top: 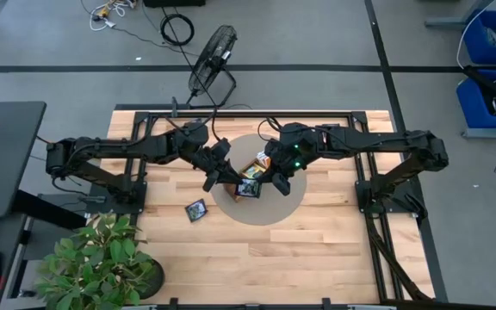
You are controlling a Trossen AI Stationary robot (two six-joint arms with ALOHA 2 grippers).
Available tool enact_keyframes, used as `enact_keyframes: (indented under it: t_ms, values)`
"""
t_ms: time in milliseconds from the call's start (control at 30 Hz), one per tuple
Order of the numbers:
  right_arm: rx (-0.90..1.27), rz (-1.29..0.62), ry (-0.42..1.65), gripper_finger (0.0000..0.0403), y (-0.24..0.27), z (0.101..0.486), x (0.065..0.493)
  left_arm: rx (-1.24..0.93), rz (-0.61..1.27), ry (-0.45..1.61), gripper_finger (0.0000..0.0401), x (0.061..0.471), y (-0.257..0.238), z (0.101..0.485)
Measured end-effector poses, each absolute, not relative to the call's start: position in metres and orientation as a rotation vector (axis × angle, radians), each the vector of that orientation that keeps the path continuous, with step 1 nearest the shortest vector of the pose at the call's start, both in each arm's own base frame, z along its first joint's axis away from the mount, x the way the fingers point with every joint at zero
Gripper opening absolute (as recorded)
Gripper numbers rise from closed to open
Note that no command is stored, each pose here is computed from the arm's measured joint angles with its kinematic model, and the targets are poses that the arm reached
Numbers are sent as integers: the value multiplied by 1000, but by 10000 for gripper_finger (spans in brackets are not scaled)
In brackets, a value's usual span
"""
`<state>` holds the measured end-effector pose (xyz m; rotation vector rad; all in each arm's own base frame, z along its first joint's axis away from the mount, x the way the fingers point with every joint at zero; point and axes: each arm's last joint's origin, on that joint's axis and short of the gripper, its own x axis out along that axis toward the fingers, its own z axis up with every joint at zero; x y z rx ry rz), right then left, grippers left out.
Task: Pick & Place Tea
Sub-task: Put the black tea bag into the left section of the wooden organizer
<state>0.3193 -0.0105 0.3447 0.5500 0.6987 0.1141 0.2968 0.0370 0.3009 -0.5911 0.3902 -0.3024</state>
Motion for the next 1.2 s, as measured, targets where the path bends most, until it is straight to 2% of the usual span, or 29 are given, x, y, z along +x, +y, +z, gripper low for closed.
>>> enact_keyframes:
  t_ms: [133, 267, 500, 767, 900, 1200]
  values:
    - [546, 109, 696, 4, -11, 345, 319, -571, -306, 386, 10, 297, 37, 301]
    - [527, 86, 673, 31, -11, 349, 317, -568, -279, 376, 9, 297, 40, 301]
    - [419, -87, 566, 113, -5, 368, 301, -553, -209, 316, 9, 288, 50, 312]
    - [352, -254, 498, 203, 5, 364, 294, -445, -50, 94, 9, 270, 52, 345]
    - [367, -274, 452, 216, 13, 353, 298, -434, 23, 51, 9, 266, 54, 351]
    - [393, -352, 292, 217, 24, 335, 298, -455, 27, -93, 9, 265, 54, 357]
